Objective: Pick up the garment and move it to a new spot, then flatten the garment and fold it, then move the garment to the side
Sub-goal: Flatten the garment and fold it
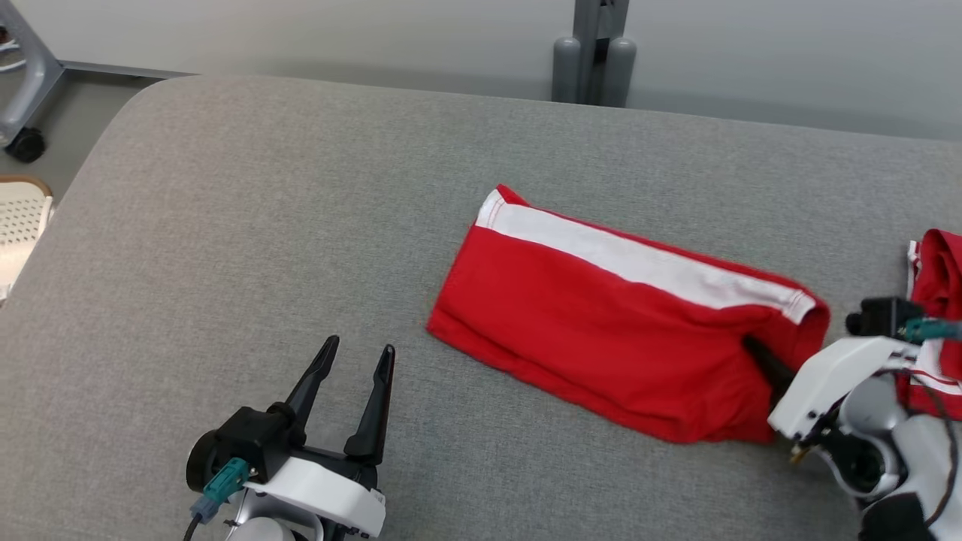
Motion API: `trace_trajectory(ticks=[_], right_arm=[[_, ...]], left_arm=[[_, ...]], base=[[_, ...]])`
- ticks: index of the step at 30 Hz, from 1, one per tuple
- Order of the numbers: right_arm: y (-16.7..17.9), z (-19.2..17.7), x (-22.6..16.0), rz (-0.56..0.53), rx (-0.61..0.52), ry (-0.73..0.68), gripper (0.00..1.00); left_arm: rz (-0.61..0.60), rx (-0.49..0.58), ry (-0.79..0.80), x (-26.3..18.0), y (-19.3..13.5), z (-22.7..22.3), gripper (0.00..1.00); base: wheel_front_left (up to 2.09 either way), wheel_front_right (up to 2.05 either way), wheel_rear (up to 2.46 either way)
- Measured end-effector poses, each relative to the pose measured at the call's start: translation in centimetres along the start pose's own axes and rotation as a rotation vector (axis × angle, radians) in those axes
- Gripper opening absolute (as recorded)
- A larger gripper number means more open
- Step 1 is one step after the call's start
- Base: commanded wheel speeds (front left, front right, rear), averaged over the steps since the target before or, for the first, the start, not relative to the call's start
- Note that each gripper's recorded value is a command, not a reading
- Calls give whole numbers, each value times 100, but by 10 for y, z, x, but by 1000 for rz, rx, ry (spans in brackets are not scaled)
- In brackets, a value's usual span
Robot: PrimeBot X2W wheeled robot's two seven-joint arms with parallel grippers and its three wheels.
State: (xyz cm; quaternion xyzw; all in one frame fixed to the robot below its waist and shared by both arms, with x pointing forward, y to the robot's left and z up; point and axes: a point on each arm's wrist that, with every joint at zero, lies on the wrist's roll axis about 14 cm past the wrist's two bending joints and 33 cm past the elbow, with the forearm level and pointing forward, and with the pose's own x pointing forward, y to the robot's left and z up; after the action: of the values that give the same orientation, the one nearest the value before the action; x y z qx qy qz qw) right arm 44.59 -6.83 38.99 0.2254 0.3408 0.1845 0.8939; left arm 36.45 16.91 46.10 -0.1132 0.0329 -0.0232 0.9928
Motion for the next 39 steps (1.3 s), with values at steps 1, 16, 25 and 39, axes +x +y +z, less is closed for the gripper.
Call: trace_trajectory(ticks=[1, 16, 25, 39], right_arm=[[-3, 7, 1, -9, -21, -1, 0], [-56, 76, 25, -212, -451, 63, 0], [-23, 76, 44, -153, -509, 63, 0], [77, 73, 46, 100, -355, 28, 0]], left_arm=[[3, -3, 0, -1, 1, 0, 100], [100, -15, -3, -13, 25, 3, 100], [138, -10, -21, -19, 37, 9, 100], [120, -22, -37, -23, 30, 13, 100]], base=[[0, 0, 0], [0, 0, 0], [0, 0, 0], [0, 0, 0]])
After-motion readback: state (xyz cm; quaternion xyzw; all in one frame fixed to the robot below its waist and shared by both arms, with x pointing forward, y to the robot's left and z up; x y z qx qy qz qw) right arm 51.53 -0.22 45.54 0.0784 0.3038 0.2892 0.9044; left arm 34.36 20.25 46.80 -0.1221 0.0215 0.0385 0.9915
